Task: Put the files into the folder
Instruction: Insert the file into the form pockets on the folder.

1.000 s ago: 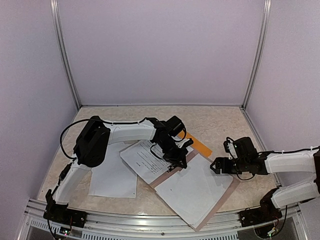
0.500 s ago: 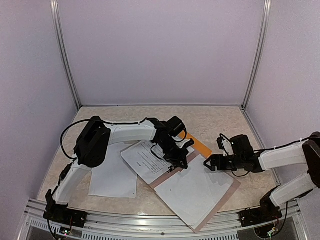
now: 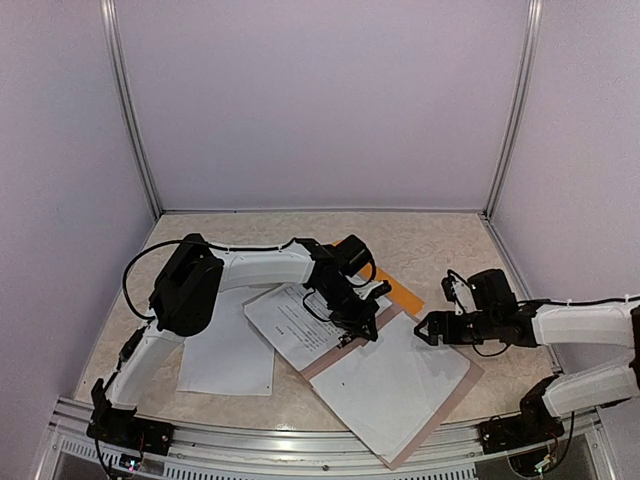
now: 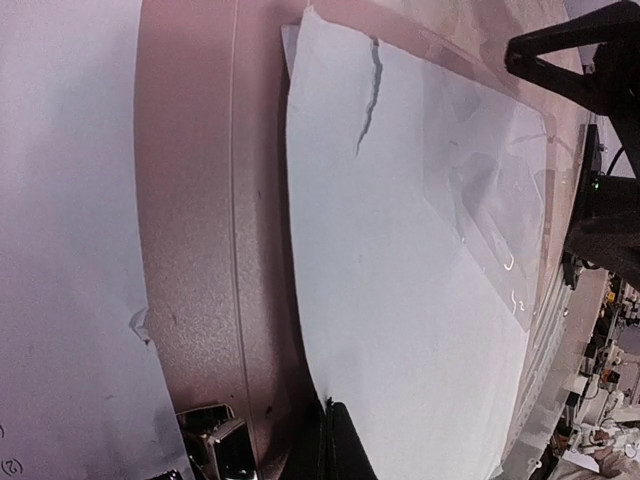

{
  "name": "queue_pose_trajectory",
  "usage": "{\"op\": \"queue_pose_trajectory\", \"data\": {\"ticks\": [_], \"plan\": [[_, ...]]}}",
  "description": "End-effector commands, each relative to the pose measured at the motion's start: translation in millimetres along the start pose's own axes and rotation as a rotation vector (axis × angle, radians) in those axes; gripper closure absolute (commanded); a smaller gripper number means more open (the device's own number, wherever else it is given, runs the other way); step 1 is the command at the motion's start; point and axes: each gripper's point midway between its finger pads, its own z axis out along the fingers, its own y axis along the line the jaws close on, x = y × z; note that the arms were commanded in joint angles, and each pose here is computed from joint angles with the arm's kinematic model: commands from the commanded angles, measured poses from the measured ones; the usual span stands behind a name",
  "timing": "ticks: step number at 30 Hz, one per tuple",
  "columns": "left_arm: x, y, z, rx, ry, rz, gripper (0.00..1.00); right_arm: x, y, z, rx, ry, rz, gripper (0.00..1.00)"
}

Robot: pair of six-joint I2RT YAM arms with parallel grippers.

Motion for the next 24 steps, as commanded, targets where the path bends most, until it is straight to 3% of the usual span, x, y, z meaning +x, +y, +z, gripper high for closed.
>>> {"op": "queue_pose_trajectory", "data": {"ticks": [1, 6, 10, 17, 24], "plan": [[1, 25, 1, -0.056, -0.004, -0.056, 1.0, 18, -16, -40, 0.124, 0.01, 0.121, 0.07], [-1, 31, -3, -0.068, -0.022, -0.07, 1.0, 49, -23, -77, 0.212, -0.011, 0.256, 0.06], [-5, 42, -9, -0.073, -0.039, -0.108, 1.0, 82, -24, -82, 0.235, 0.037, 0.316, 0.06], [-21, 68, -25, -0.101, -0.111, -0.198, 1.0, 88, -27, -73, 0.384, 0.116, 0.22, 0.04], [-25, 68, -32, -0.091, -0.124, -0.182, 1.0, 89, -24, -61, 0.36, 0.113, 0.235, 0.01]]}}
